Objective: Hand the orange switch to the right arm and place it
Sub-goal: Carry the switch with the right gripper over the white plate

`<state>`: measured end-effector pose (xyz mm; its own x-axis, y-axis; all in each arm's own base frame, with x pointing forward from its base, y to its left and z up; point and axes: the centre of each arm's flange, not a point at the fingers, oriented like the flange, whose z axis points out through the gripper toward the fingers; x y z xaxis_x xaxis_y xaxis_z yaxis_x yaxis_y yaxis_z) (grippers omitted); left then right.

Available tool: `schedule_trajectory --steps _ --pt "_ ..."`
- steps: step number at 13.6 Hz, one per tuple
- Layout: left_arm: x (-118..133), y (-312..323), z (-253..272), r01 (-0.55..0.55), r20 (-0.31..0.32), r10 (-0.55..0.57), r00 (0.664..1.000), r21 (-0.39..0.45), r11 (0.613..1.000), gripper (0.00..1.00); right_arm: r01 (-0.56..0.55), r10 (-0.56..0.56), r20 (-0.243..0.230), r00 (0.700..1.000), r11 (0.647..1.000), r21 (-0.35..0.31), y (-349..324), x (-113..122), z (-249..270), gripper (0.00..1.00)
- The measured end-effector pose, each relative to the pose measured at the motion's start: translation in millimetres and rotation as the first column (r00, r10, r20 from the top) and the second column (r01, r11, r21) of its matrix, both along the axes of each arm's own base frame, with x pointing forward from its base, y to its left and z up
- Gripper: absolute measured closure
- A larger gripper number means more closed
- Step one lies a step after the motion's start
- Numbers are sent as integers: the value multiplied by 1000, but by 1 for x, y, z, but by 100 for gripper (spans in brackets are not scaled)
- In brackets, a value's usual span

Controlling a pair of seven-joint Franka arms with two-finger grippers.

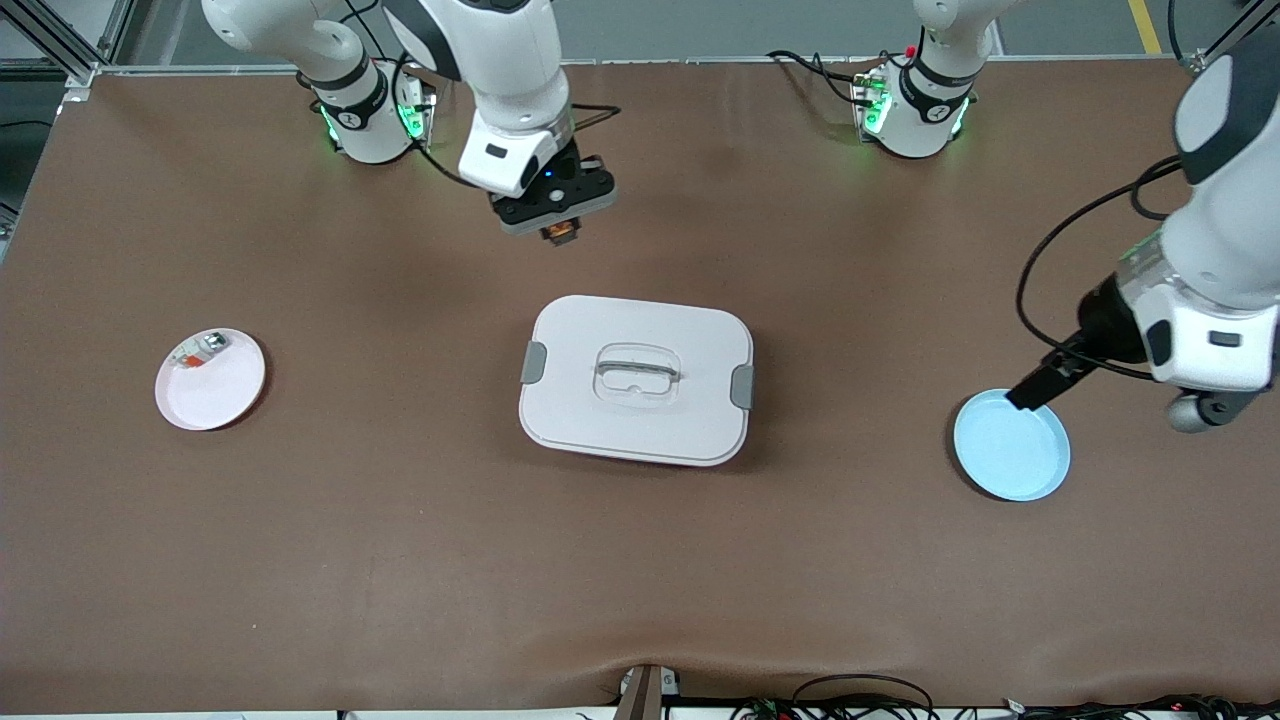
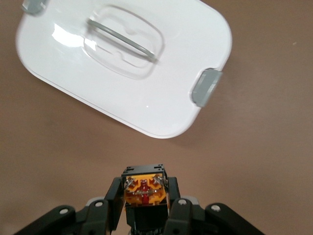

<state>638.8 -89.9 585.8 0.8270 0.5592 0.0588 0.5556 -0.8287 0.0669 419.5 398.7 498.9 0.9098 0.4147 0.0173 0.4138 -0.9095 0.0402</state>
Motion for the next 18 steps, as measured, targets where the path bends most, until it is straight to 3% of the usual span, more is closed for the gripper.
schedule_trajectory --steps 3,6,12,18 --pt "2 47 5 114 1 -114 994 25 993 0 -168 169 19 985 985 -27 -51 0 -9 59" --pt "-5 49 16 153 1 -153 988 53 987 0 -330 332 59 942 943 -41 -117 7 -23 59" --pt "-8 50 18 214 -15 -214 977 106 971 0 -635 644 79 761 764 -111 -275 60 -40 59" --pt "-14 50 21 219 -39 -216 976 118 968 0 -739 755 47 654 651 -172 -401 88 -78 59"
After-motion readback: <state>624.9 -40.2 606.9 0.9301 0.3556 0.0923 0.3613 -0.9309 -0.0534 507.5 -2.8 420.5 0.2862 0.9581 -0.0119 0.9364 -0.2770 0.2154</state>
